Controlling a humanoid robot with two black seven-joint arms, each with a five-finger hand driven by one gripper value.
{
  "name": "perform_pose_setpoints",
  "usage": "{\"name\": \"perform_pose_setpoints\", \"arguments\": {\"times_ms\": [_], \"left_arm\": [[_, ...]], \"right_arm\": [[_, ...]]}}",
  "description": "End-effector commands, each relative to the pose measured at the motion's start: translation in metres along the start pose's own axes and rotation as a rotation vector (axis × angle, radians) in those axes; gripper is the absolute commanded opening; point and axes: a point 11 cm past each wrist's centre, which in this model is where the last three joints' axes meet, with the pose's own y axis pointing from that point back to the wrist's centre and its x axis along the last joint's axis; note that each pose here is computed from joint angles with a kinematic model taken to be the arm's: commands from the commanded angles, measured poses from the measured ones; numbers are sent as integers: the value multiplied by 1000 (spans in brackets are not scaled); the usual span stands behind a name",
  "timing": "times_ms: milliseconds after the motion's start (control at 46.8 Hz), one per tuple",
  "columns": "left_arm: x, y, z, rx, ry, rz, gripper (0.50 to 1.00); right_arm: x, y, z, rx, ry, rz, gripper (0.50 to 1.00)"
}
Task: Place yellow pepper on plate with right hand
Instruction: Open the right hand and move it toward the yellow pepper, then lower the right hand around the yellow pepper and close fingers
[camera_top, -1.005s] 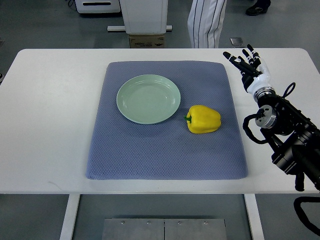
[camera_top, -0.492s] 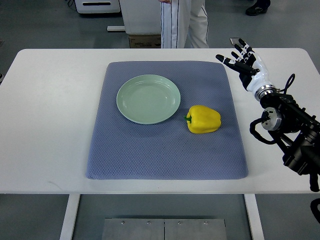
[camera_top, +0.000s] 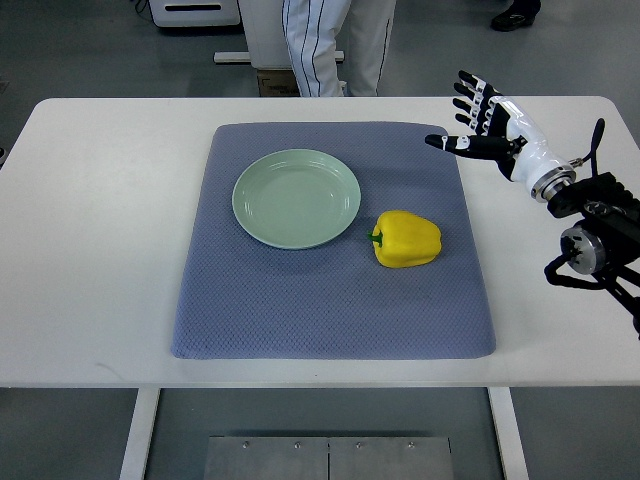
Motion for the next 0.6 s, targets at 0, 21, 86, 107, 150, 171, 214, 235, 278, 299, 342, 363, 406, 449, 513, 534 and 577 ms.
{"name": "perform_pose_setpoints", "arguments": {"times_ms": [0,21,86,107,150,171,214,235,278,299,342,363,406,449,513,534,577], "left_arm": [[0,0,0,1,0,1,1000],[0,0,0,1,0,1,1000],[0,0,0,0,1,-1,1000],[0,0,0,-1,1,-1,1000],[0,0,0,-1,0,1,1000],[0,0,0,0,1,-1,1000],[0,0,0,-1,1,-1,1000],[0,0,0,-1,-1,-1,1000],[0,0,0,-1,1,-1,1000],[0,0,0,-1,1,-1,1000],[0,0,0,-1,0,1,1000],[0,0,0,1,0,1,1000],[0,0,0,-1,1,-1,1000],[0,0,0,1,0,1,1000],[0,0,0,0,1,-1,1000],[0,0,0,-1,1,-1,1000],[0,0,0,-1,0,1,1000]], "right_arm": [[-3,7,0,-3,78,-52,1000],[-3,10,0,-2,97,-65,1000],[-5,14,-3,4,157,-105,1000],[-6,15,-4,5,175,-116,1000],[-7,18,-3,3,205,-138,1000],[-8,19,-3,1,218,-148,1000],[-9,21,-5,4,245,-167,1000],[-10,23,-5,5,255,-176,1000],[-13,24,-7,5,277,-197,998],[-15,25,-8,7,289,-209,998],[-19,27,-9,7,309,-232,998],[-20,28,-9,5,319,-242,998],[-26,31,-8,3,343,-269,998],[-31,33,-5,1,370,-296,998],[-37,36,-1,4,411,-333,995],[-38,36,0,7,424,-342,995],[-41,38,3,8,447,-364,995]]}}
